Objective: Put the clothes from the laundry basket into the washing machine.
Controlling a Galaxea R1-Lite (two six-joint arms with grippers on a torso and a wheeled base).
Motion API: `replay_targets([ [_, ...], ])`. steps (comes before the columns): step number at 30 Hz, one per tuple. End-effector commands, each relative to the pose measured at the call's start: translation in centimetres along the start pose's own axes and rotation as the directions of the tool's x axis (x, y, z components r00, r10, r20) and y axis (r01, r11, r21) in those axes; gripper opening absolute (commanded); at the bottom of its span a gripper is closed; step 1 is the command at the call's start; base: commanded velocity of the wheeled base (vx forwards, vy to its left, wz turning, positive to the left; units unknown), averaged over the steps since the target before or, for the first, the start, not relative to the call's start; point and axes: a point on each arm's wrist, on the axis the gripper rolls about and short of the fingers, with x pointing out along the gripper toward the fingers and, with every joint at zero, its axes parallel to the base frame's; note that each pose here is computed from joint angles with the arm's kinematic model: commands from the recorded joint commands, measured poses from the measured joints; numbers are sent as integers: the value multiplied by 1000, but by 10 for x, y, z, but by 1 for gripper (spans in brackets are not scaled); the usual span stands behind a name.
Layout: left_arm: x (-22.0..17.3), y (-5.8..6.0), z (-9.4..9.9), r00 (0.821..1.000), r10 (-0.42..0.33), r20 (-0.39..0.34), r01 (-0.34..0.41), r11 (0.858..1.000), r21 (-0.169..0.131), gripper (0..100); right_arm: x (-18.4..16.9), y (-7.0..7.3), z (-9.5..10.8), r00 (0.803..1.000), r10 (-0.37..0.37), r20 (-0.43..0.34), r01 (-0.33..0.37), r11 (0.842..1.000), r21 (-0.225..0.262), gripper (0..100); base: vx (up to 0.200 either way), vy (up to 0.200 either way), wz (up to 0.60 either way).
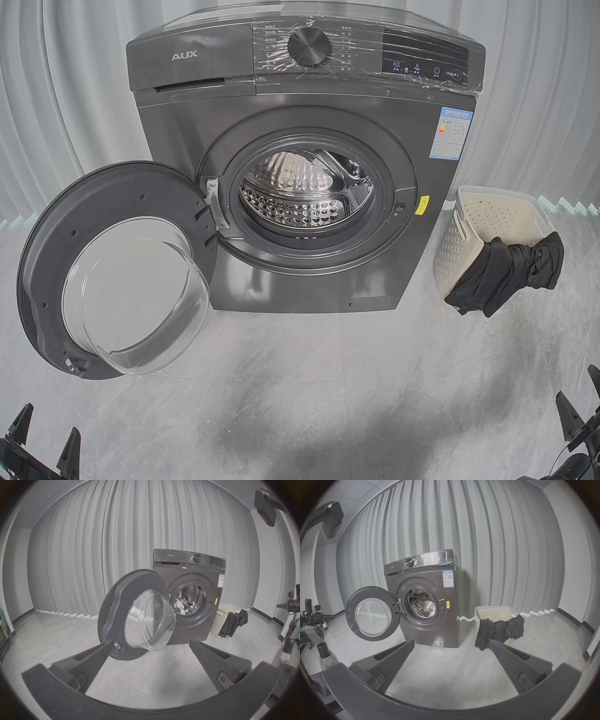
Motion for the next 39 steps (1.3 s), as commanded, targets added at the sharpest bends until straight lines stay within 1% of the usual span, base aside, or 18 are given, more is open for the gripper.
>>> replay_targets([
  [1, 0, 0, -5, 1000, 0, -2, 0, 1000, -1, 100, -13, -1, -9, 995, -35, 95, 34, 999, 10, 100, 0, 0, 0],
  [2, 0, 0, -5, 1000, 0, 1, 0, 1000, -1, 100, -13, -2, -9, 992, -81, 92, 80, 997, 12, 100, 0, 0, 0],
  [3, 0, 0, -5, 1000, 0, 1, 0, 1000, -1, 100, -13, -2, -9, 989, -110, 95, 109, 994, 15, 100, 0, 0, 0],
  [4, 0, 0, -5, 1000, 0, -2, 0, 1000, -1, 100, -13, -3, -9, 987, -128, 101, 127, 992, 17, 100, 0, 0, 0],
  [8, 0, 0, -5, 1000, 0, -1, 0, 1000, -1, 100, -13, -3, -8, 983, -149, 107, 148, 989, 18, 100, 0, 0, 0],
  [9, 0, 0, -5, 1000, 0, -1, 0, 1000, -1, 100, -13, -2, -7, 980, -164, 109, 164, 986, 12, 100, 0, 0, 0],
  [11, 0, 0, -5, 1000, -1, -1, 1, 1000, -1, 100, -14, 0, -9, 970, -216, 109, 219, 976, -14, 100, 0, 0, 0],
  [12, 0, 0, -5, 1000, -1, -1, 1, 1000, -1, 100, -14, 3, -10, 973, -207, 105, 212, 977, -36, 100, 0, 0, 0],
  [14, 0, 0, -5, 1000, -1, -1, 1, 1000, -2, 100, -15, 5, -16, 989, -135, 67, 138, 990, -32, 100, 0, 0, 0],
  [15, 0, 0, -5, 1000, -1, 1, 1, 1000, -2, 100, -15, 5, -19, 990, -128, 50, 129, 991, -19, 100, 0, 0, 0],
  [18, 0, 0, -5, 1000, -3, -1, 3, 1000, -1, 100, -19, 4, -30, 993, -115, -8, 115, 993, -16, 100, 0, 0, 0],
  [19, 0, 0, -5, 1000, -1, -1, 1, 1000, -2, 100, -19, 5, -30, 993, -114, -25, 114, 993, -15, 100, 0, 0, 0],
  [23, 0, 0, -5, 1000, 0, -1, 0, 1000, -2, 100, -19, 5, -29, 994, -107, -20, 106, 994, -32, 100, 0, 0, 0],
  [28, 0, 0, -5, 1000, -1, -1, 1, 1000, -4, 100, -19, 4, -29, 994, -108, 1, 108, 994, -25, 100, 0, 0, 0],
  [29, 0, 0, -5, 1000, -1, -1, 1, 1000, -2, 100, -18, 4, -29, 992, -125, 1, 124, 992, -27, 100, 0, 0, 0],
  [31, 0, 0, -5, 1000, -1, 1, 1, 1000, -4, 100, -18, 4, -29, 991, -131, 1, 131, 991, -28, 100, 0, 0, 0],
  [34, 0, 0, -5, 1000, -1, -1, 1, 1000, -5, 100, -19, 4, -29, 993, -121, 4, 121, 992, -19, 100, 0, 0, 0],
  [39, 0, 0, -5, 1000, -3, 1, 3, 1000, -5, 100, -19, 4, -29, 993, -117, 4, 117, 993, -18, 100, 0, -200, 0],
])
